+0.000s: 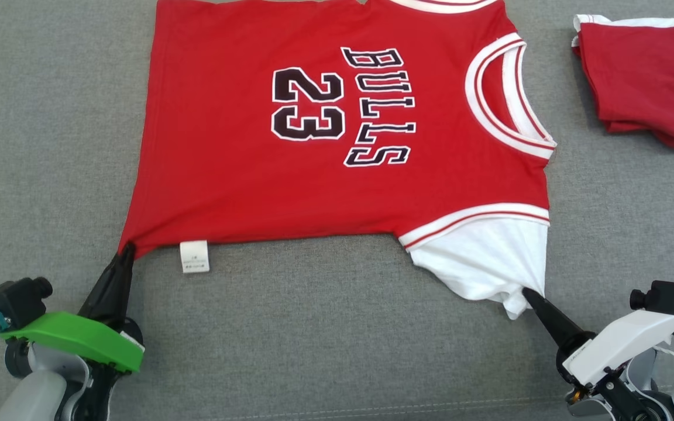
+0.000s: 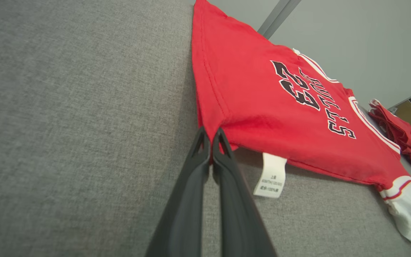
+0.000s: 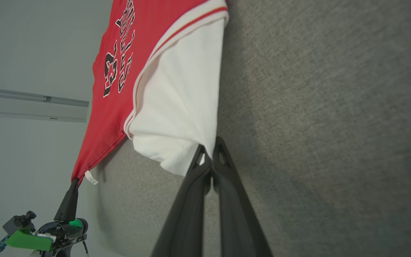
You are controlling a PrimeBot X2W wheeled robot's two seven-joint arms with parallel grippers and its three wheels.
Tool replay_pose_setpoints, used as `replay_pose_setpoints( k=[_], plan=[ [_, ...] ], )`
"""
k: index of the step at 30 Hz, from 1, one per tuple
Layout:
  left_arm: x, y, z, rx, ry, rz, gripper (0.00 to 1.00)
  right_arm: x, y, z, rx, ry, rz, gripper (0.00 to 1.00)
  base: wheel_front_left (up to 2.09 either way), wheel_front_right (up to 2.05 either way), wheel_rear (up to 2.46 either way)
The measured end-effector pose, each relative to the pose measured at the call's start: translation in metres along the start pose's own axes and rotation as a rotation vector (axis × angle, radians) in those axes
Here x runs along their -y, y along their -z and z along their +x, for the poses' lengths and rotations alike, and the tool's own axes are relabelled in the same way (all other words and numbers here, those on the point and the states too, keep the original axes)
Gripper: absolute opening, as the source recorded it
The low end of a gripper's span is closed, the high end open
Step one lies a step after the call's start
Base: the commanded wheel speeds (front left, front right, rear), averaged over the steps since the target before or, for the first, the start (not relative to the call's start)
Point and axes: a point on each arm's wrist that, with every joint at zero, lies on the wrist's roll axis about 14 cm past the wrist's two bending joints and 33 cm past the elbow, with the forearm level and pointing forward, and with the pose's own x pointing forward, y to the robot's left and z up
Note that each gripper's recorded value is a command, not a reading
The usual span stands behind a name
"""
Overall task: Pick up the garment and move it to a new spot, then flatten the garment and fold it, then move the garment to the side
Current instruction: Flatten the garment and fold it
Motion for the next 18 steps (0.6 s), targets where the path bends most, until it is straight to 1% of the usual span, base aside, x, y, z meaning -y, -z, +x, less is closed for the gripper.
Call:
replay_pose_setpoints(
  k=[3, 6, 9, 10, 11, 13, 15, 16, 17, 18],
  plan=[
    [-0.008, 0.015, -0.007, -0.049, -0.025, 0.009, 0.00, 0.010, 0.004, -0.002, -0.017, 0.034, -0.022, 0.00, 0.00, 0.00, 0.00],
    [-0.006, 0.022, -0.006, -0.068, -0.023, -0.006, 0.00, 0.014, 0.005, -0.003, -0.016, 0.045, -0.017, 0.00, 0.00, 0.00, 0.00],
    [-0.002, 0.030, -0.005, -0.090, -0.021, -0.027, 0.00, 0.021, 0.003, -0.002, -0.017, 0.069, -0.041, 0.00, 0.00, 0.00, 0.00],
    [-0.001, 0.032, -0.005, -0.094, -0.022, -0.032, 0.00, 0.022, 0.000, 0.000, -0.014, 0.074, -0.053, 0.06, 0.00, 0.00, 0.00],
    [-0.001, 0.035, -0.005, -0.102, -0.021, -0.034, 0.00, 0.022, -0.002, 0.001, -0.014, 0.077, -0.071, 0.21, 0.00, 0.00, 0.00],
    [0.000, 0.037, -0.004, -0.110, -0.020, -0.034, 0.00, 0.021, -0.006, 0.004, -0.018, 0.080, -0.128, 0.33, 0.00, 0.00, 0.00],
    [-0.001, 0.040, -0.003, -0.118, -0.024, -0.033, 0.00, 0.020, -0.012, 0.007, 0.001, 0.078, -0.180, 0.58, 0.00, 0.00, 0.00],
    [-0.002, 0.041, -0.002, -0.121, -0.027, -0.034, 0.00, 0.019, -0.016, 0.009, 0.009, 0.080, -0.195, 0.85, 0.00, 0.00, 0.00],
    [-0.002, 0.041, -0.001, -0.123, -0.026, -0.032, 0.02, 0.019, -0.018, 0.010, 0.014, 0.082, -0.212, 0.99, 0.00, 0.00, 0.00],
    [-0.001, 0.040, 0.001, -0.123, -0.023, -0.027, 0.06, 0.019, -0.019, 0.011, 0.019, 0.083, -0.220, 1.00, 0.00, 0.00, 0.00]
  ],
)
